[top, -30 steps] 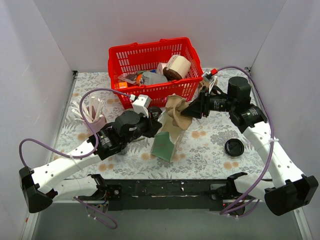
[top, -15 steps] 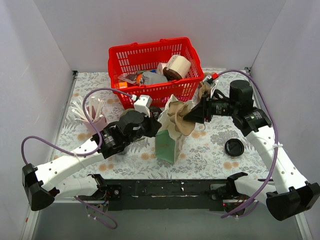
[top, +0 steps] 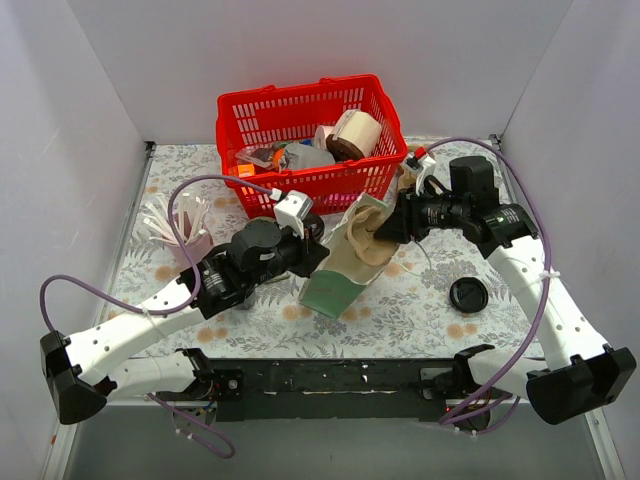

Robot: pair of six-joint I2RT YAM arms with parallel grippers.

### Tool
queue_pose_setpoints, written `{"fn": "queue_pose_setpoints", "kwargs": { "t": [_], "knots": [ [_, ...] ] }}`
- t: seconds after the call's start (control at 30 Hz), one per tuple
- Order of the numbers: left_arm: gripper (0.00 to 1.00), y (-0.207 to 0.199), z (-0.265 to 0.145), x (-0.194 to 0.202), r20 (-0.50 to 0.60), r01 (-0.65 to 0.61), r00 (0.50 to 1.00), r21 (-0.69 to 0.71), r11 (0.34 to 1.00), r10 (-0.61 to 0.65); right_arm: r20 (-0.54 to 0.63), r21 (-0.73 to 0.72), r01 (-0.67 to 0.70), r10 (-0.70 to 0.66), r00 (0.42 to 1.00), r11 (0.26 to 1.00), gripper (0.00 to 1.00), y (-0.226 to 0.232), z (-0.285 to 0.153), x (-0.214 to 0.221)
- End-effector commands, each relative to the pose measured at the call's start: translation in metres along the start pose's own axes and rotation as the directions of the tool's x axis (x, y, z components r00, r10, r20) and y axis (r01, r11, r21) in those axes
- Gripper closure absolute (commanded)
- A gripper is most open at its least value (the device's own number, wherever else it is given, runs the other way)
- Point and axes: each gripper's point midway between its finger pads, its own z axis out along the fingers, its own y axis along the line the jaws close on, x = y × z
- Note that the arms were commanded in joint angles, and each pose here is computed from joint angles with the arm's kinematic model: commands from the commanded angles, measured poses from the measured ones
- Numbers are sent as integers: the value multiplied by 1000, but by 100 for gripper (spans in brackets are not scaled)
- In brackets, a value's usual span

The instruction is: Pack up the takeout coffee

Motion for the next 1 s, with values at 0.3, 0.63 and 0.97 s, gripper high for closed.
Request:
{"fn": "queue_pose_setpoints", "kwargs": {
  "t": [0.3,0.63,0.97],
  "knots": [
    [100,-39,-1,-16,-26,48,999,169,985,-44,-144,249,312,-283,948,917,58,-43,13,14],
    [100,-19,13,-17,-33,88,996,73,993,-86,-250,215,483,-430,867,849,56,-42,31,34],
    [100,0,26,-17,-43,140,989,18,990,-139,-483,304,565,-387,785,767,55,-73,51,72]
  ]
}}
